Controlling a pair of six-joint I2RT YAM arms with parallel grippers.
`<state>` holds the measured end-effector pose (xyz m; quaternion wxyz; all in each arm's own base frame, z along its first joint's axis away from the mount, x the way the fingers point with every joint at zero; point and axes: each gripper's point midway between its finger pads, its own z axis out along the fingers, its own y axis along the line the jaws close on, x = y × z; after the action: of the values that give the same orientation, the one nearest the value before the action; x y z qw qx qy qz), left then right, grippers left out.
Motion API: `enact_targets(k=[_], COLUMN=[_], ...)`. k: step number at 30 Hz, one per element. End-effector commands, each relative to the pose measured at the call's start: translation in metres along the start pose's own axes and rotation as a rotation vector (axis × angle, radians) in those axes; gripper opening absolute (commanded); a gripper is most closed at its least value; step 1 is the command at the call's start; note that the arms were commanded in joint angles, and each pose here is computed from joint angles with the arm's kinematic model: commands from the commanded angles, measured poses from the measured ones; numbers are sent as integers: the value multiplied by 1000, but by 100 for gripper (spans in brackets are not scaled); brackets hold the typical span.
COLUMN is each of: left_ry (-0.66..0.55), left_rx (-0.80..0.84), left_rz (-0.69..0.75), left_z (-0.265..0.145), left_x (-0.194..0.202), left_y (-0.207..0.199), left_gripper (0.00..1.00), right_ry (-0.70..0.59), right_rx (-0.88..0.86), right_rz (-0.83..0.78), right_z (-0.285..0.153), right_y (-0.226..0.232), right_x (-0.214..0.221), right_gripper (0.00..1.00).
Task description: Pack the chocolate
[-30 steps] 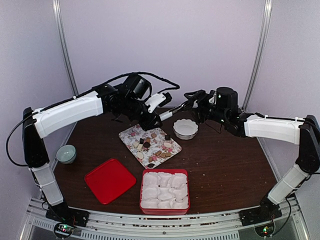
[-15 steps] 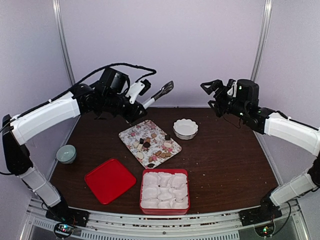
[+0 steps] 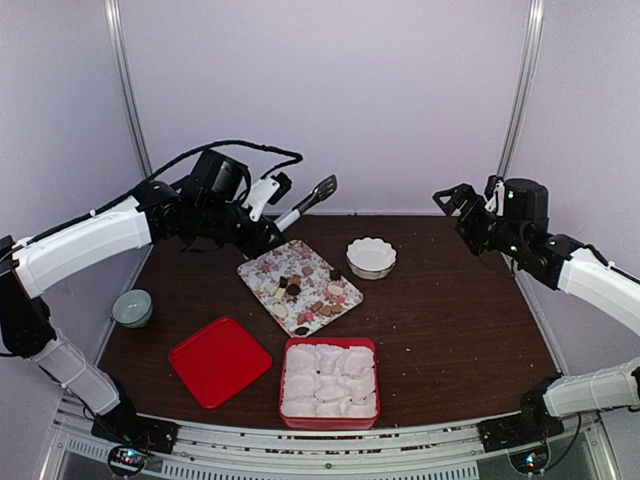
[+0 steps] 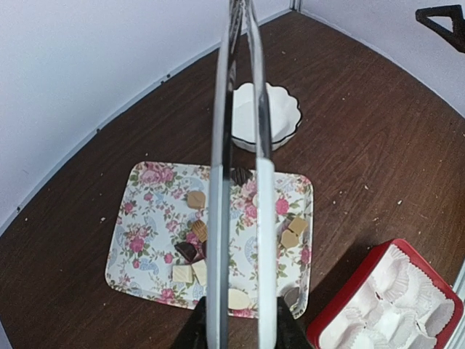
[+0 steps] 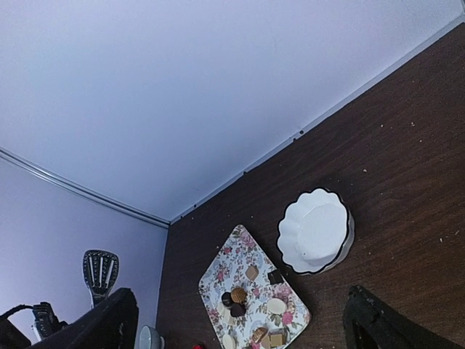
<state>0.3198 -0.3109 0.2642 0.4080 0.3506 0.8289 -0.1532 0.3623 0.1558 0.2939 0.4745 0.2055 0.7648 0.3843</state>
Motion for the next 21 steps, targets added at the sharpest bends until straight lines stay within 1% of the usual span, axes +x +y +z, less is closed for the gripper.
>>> enact_targets(k=[1,3,4,7,10,13,15,17,21], left_ry=[-80,-59,-31,64,123,173,198,232,326], left_rx=[18,43,39,45,42,27,12,-18,-55], left_rz=[-49,-49,-50,-31,-37,-49,-52,-58,-61], left_z=[-28,-29,-25,-16,-12,-12,-14,-15,-15], left_x=[-8,7,17,48,72,93,103,114,137], left_y=[16,18,21,20,20,21,23,27,32], left_gripper=[0,1,2,2,5,17,19,24,31], right_ry=[10,22,27,49,65,90,110,130,163], right_rx=[32,30,28,28,23,25,25,28,38], right_rz=[-42,-44,-42,-44,-63,-87,-103,-111,-126], right_z=[-9,-11,-12,-12,-15,-17,-18,-20,-22], right_y=[-12,-15,-16,-21,-21,-23,-24,-27,-34], right_x=[4,7,9,16,19,23,27,32,39], right_gripper=[100,100,100,100,100,100,100,100,100])
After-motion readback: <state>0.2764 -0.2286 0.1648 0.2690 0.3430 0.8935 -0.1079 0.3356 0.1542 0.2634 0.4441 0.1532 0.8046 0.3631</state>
